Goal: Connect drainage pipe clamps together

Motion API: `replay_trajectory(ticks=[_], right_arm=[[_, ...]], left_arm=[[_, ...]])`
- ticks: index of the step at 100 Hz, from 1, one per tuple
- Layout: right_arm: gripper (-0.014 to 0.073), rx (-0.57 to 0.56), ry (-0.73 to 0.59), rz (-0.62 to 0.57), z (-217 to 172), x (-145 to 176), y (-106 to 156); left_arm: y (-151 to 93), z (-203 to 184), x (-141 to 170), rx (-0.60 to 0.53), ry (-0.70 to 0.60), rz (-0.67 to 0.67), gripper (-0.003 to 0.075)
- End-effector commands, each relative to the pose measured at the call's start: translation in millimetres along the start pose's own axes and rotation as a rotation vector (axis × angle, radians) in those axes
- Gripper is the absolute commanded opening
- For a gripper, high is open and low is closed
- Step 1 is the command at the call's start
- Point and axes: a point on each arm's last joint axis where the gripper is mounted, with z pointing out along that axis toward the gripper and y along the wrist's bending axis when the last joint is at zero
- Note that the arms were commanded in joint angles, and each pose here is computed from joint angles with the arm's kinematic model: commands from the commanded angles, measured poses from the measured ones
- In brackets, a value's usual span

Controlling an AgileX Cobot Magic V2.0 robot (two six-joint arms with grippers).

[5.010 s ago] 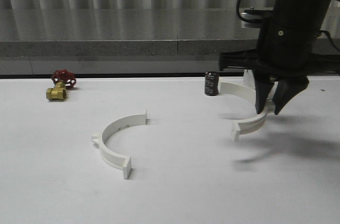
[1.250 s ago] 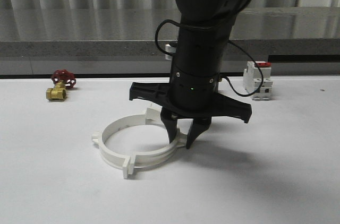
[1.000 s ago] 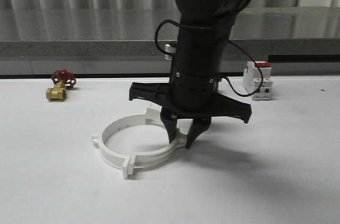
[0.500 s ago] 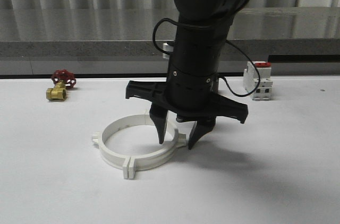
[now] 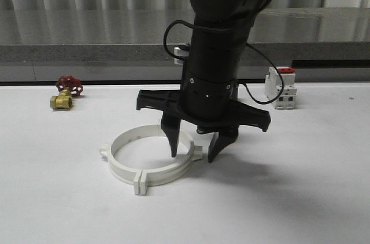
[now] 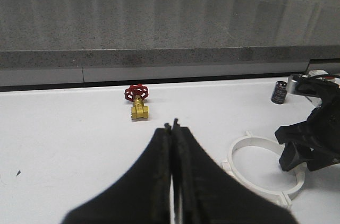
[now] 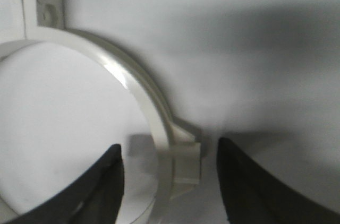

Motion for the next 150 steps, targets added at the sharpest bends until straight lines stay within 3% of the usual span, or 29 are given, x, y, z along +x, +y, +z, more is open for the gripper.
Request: replay_trajectory(ticks=[1,11,30,52,66,83,105,130,150], right_arm=[[0.0536,-0.056,-0.061,-0.032,-28.7,-9.3,6.9],[0.0608,-0.054,-0.061,-0.034,-31.7,-9.5,6.7],[0.0608,-0.084,-0.130,-0.068,-48.2,-16.0,9.0],[0.0608,-0.136,-0.267,-0.126,-98.2,-28.4,7.1],[0.0608,-0.144,-0.350,-0.167,-137.2,-38.9,-7.2],[0.0607,-0.118,-0.429,-0.194,-180.0,-45.4,-37.5],[0.0607,-0.031,-0.514,-0.173,-217.4,-37.4,-98.4],[0.0607,0.068,-0.610,-0.141,-251.6,9.1,-163.3],[0.0589,0.104,-0.672,-0.140,-268.6,59.2,-193.7]], left_arm=[[-1.9,-2.1,-14.8,0.011,-0.093,-0.008,-0.0020],[-1.9,-2.1,-14.8,0.011,-0.093,-0.008,-0.0020],[-1.9,-2.1,-14.8,0.011,-0.093,-0.008,-0.0020],[-1.9,-2.1,-14.8,0.011,-0.093,-0.008,-0.0020],[-1.9,-2.1,-14.8,0.011,-0.093,-0.008,-0.0020],[-1.9,-2.1,-14.8,0.011,-0.093,-0.008,-0.0020],[-1.9,-2.1,-14.8,0.011,-0.093,-0.008,-0.0020],[-1.9,-2.1,-14.8,0.011,-0.093,-0.008,-0.0020],[-1.9,-2.1,-14.8,0.011,-0.093,-0.008,-0.0020]])
